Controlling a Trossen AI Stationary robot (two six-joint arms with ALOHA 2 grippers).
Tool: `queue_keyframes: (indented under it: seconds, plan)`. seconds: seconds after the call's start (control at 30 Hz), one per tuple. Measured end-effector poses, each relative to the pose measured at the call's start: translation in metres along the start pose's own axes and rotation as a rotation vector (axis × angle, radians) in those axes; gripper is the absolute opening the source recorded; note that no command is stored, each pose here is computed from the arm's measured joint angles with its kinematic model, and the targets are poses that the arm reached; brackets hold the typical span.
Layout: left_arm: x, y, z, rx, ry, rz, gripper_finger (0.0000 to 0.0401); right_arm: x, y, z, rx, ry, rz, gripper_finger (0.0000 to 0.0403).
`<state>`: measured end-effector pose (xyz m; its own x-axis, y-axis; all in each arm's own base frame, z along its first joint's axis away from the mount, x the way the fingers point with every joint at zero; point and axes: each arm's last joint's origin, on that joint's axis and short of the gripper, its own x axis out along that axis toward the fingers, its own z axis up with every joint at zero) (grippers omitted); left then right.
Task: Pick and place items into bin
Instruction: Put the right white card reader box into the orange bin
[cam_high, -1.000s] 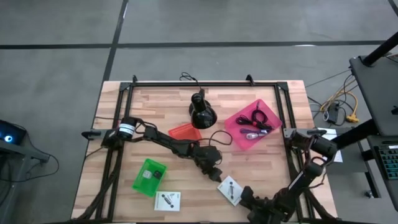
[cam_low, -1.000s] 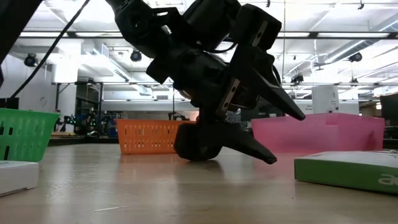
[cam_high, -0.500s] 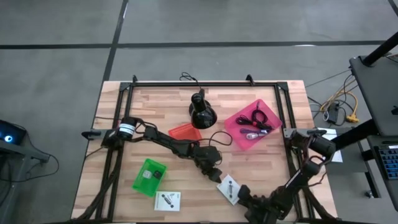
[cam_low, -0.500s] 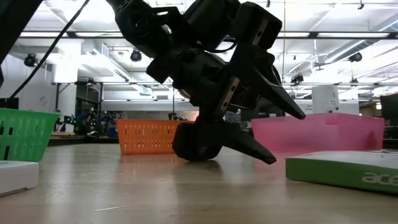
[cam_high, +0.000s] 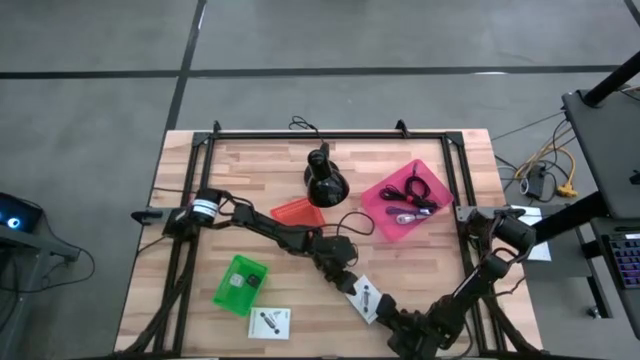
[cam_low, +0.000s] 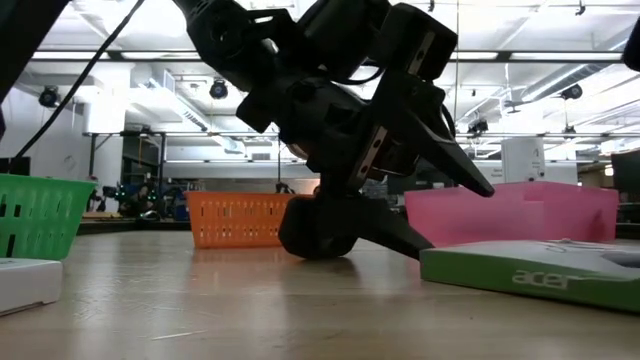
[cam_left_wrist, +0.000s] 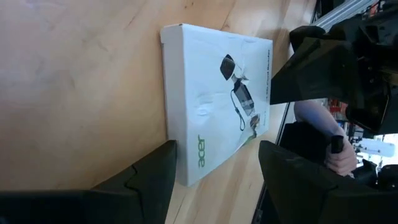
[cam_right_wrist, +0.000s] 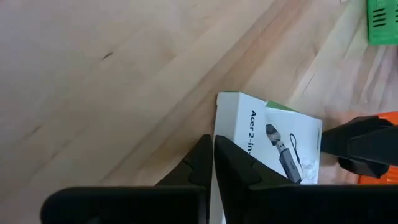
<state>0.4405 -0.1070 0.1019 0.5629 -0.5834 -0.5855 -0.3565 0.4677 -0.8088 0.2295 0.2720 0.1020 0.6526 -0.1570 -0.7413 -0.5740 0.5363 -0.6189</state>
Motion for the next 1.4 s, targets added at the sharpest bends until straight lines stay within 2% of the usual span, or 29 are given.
queue_keyframes:
  seconds: [0.17, 0.33, 0.53, 0.9, 1.17, 1.4]
  plan:
    - [0.011, 0.009, 0.001, -0.023, 0.049, 0.011, 0.0212, 0.004, -0.005, -0.001, 0.006, 0.011, -0.008, 0.0008]
    - [0.011, 0.006, 0.002, -0.021, 0.067, -0.004, 0.0212, 0.003, -0.009, -0.001, -0.014, 0.016, -0.074, 0.0008]
    - [0.007, -0.001, 0.003, -0.008, 0.07, -0.022, 0.0213, -0.002, -0.013, 0.0, -0.035, 0.009, -0.098, 0.0008]
    - [0.005, -0.001, 0.002, 0.047, 0.063, 0.007, 0.0213, -0.014, -0.026, 0.006, -0.025, -0.008, -0.275, 0.0008]
    - [0.006, -0.001, 0.002, 0.046, 0.029, 0.021, 0.0213, -0.022, -0.032, 0.006, -0.009, -0.022, -0.274, 0.0009]
    - [0.005, -0.003, 0.002, 0.069, 0.019, 0.023, 0.0212, -0.021, -0.026, 0.006, 0.033, -0.05, -0.145, 0.0009]
